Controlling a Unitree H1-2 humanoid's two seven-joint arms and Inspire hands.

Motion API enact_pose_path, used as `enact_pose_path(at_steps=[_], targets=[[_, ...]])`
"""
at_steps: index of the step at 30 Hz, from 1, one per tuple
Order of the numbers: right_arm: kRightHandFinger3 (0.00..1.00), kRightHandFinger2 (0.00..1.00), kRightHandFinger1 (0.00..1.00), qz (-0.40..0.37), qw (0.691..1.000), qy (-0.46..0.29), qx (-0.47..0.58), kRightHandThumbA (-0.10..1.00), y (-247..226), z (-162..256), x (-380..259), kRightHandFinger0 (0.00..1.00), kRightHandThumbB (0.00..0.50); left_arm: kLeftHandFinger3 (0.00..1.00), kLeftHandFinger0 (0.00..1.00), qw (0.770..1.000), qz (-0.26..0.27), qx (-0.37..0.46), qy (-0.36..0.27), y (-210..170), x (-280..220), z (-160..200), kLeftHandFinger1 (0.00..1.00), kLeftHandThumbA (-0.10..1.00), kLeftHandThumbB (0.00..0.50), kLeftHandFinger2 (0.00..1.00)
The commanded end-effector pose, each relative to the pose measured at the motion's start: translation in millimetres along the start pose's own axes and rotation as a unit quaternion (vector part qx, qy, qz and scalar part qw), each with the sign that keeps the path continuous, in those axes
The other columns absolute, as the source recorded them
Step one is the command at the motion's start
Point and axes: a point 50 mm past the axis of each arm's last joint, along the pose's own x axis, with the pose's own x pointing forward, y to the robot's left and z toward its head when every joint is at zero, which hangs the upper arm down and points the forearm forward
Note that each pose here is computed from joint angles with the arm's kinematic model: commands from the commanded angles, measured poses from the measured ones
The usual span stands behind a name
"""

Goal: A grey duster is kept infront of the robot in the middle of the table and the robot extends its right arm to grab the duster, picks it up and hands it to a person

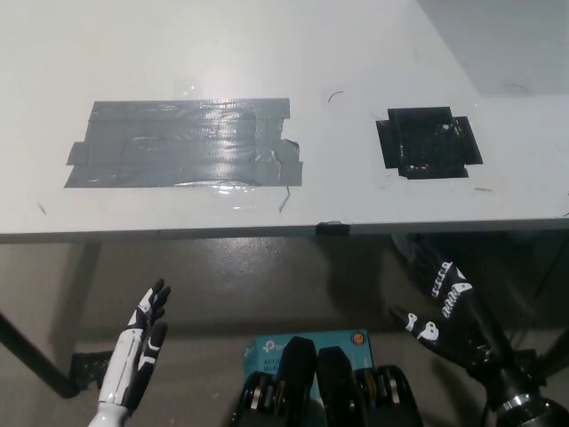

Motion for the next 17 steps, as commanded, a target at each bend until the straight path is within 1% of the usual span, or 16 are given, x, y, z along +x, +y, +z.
enact_pose_path(at_steps=[1, 6, 7, 13, 17], targets=[[1.00, 1.00, 1.00, -0.007, 0.998, -0.046, -0.031, 1.00, -0.1, 9.4, 3.8, 1.00, 0.407, 1.00, 1.00, 0.999, 0.006, 0.008, -0.032, 8.0, 4.3, 7.8, 1.00, 1.00, 0.353, 1.00], [1.00, 1.00, 1.00, -0.008, 0.998, -0.045, -0.039, 1.00, 0.7, 9.1, 4.1, 1.00, 0.424, 1.00, 1.00, 0.999, 0.006, 0.004, -0.031, 8.3, 5.0, 7.6, 1.00, 1.00, 0.350, 1.00], [1.00, 1.00, 1.00, -0.008, 0.998, -0.044, -0.039, 1.00, 0.7, 9.2, 4.1, 1.00, 0.431, 1.00, 1.00, 0.999, 0.006, 0.004, -0.032, 8.1, 5.0, 7.8, 1.00, 1.00, 0.341, 1.00], [1.00, 1.00, 1.00, -0.006, 0.998, -0.045, -0.043, 1.00, 0.9, 9.1, 5.5, 1.00, 0.409, 1.00, 1.00, 0.999, 0.007, -0.002, -0.031, 8.0, 6.6, 7.5, 1.00, 1.00, 0.345, 1.00], [1.00, 1.00, 1.00, -0.006, 0.998, -0.043, -0.043, 1.00, 2.0, 8.2, 5.3, 1.00, 0.413, 1.00, 1.00, 0.999, 0.007, -0.002, -0.031, 7.8, 6.2, 7.5, 1.00, 1.00, 0.339, 1.00]])
